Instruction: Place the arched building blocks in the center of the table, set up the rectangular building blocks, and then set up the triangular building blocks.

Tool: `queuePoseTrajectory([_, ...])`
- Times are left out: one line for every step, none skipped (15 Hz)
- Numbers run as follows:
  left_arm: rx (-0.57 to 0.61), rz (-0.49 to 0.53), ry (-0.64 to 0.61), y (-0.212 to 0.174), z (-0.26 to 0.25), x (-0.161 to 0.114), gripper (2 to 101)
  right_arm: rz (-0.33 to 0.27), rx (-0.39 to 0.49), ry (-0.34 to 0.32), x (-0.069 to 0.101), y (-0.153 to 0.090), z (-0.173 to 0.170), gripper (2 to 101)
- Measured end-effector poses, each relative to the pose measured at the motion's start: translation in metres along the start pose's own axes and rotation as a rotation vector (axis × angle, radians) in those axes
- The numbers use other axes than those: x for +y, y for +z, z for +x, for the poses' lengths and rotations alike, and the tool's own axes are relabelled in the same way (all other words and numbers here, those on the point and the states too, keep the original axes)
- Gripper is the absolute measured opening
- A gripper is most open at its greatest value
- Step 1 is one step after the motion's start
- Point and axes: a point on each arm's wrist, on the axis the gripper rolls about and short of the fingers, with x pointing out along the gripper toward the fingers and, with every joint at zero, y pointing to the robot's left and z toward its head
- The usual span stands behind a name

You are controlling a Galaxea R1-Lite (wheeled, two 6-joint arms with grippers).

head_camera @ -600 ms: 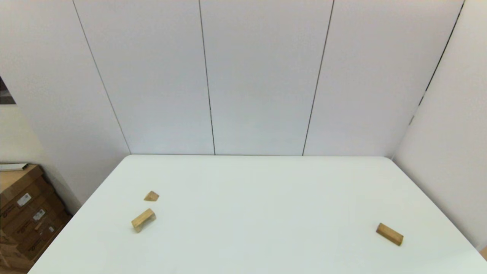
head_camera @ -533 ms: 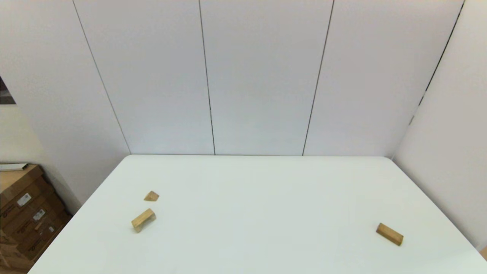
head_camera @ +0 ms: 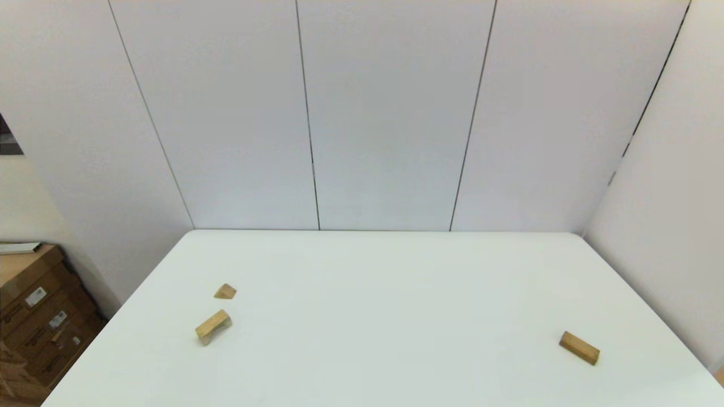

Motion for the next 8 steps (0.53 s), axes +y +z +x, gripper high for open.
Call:
queuePoseTrajectory([0.0, 0.0, 0.0, 0.0, 0.0, 0.0, 97.8, 0.0, 0.0, 0.0, 0.0, 0.0, 0.0, 98.0])
queuePoseTrajectory([0.0, 0.0, 0.0, 0.0, 0.0, 0.0, 97.8, 0.0, 0.0, 0.0, 0.0, 0.0, 0.0, 98.0])
queuePoseTrajectory([0.0, 0.0, 0.0, 0.0, 0.0, 0.0, 97.7, 0.0, 0.0, 0.0, 0.0, 0.0, 0.0, 98.0])
queuePoseTrajectory([0.0, 0.011, -0.004, 0.0, 0.0, -0.0001, 97.7, 0.0, 0.0, 0.0, 0.0, 0.0, 0.0, 98.0])
queuePoseTrajectory([0.0, 0.024, -0.005, 0.0001, 0.0, -0.0001, 97.8, 0.0, 0.0, 0.0, 0.0, 0.0, 0.0, 98.0])
queuePoseTrajectory([0.0, 0.017, -0.004, 0.0001, 0.0, -0.0001, 97.7, 0.0, 0.0, 0.0, 0.0, 0.0001, 0.0, 98.0])
queuePoseTrajectory([-0.001, 0.0, -0.002, 0.0002, 0.0, 0.0, 97.7, 0.0, 0.0, 0.0, 0.0, 0.0, 0.0, 98.0])
queuePoseTrajectory([-0.001, -0.029, 0.001, 0.0003, -0.0001, 0.0, 97.8, 0.0, 0.0, 0.0, 0.0, 0.0, 0.0, 98.0])
